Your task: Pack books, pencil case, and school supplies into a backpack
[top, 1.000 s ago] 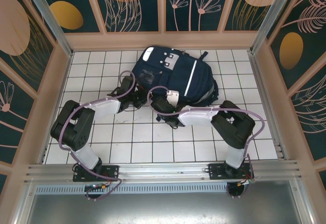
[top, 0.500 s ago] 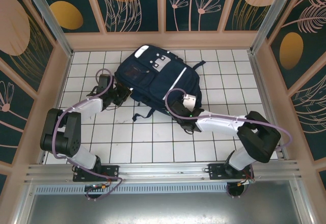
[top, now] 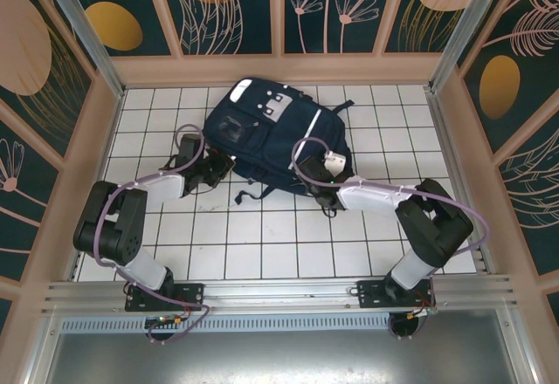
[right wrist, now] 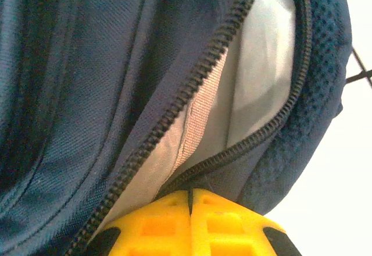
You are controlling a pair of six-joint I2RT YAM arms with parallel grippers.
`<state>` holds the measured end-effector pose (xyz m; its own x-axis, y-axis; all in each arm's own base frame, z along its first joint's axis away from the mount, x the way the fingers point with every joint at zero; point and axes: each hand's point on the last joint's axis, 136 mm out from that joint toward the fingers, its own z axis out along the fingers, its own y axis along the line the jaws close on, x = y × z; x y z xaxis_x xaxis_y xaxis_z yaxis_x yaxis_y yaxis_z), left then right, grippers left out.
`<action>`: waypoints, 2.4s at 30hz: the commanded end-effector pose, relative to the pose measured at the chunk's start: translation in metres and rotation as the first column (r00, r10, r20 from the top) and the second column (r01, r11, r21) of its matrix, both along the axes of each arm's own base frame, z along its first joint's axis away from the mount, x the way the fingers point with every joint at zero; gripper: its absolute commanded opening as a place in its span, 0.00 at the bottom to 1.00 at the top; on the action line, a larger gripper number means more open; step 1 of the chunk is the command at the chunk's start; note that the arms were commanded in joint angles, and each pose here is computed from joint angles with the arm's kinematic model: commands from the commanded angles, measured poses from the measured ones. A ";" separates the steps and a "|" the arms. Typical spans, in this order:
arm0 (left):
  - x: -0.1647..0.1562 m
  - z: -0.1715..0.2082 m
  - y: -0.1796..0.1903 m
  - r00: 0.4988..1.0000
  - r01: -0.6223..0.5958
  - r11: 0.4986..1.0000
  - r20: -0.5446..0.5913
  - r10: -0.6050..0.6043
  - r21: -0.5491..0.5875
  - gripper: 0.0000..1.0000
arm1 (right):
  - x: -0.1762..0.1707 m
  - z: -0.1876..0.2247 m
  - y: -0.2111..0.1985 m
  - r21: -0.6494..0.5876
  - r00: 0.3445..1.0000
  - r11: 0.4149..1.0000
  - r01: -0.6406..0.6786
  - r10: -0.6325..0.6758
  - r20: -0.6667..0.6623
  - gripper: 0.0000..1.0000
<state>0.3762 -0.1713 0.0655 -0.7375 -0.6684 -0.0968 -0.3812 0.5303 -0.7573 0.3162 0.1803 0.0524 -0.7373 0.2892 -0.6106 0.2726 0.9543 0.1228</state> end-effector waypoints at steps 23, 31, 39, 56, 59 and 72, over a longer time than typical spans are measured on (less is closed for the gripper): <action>0.022 -0.041 -0.038 0.999 0.001 1.000 0.045 -0.001 0.000 0.00 | 0.017 0.034 0.167 0.211 0.940 0.916 -0.341 0.334 0.066 0.37; 0.019 -0.038 -0.039 0.999 0.015 1.000 0.046 -0.014 -0.007 0.00 | 0.020 -0.007 0.210 0.327 0.934 0.881 -0.342 0.356 0.021 0.36; 0.025 -0.028 -0.042 0.998 0.014 1.000 0.060 -0.014 -0.012 0.00 | -0.029 -0.035 0.196 0.307 0.924 0.892 -0.331 0.373 -0.086 0.34; 0.034 -0.016 -0.044 0.996 0.007 1.000 0.084 -0.005 -0.025 0.00 | 0.011 0.013 0.188 0.421 0.968 0.877 -0.233 0.250 0.014 0.30; 0.033 -0.016 -0.045 0.997 0.012 1.000 0.083 -0.010 -0.023 0.00 | 0.016 0.003 0.190 0.448 0.975 0.872 -0.196 0.220 -0.002 0.27; 0.032 -0.018 -0.045 0.997 0.011 1.000 0.076 -0.009 -0.023 0.00 | 0.017 -0.030 0.191 0.508 0.993 0.859 -0.071 0.110 -0.048 0.22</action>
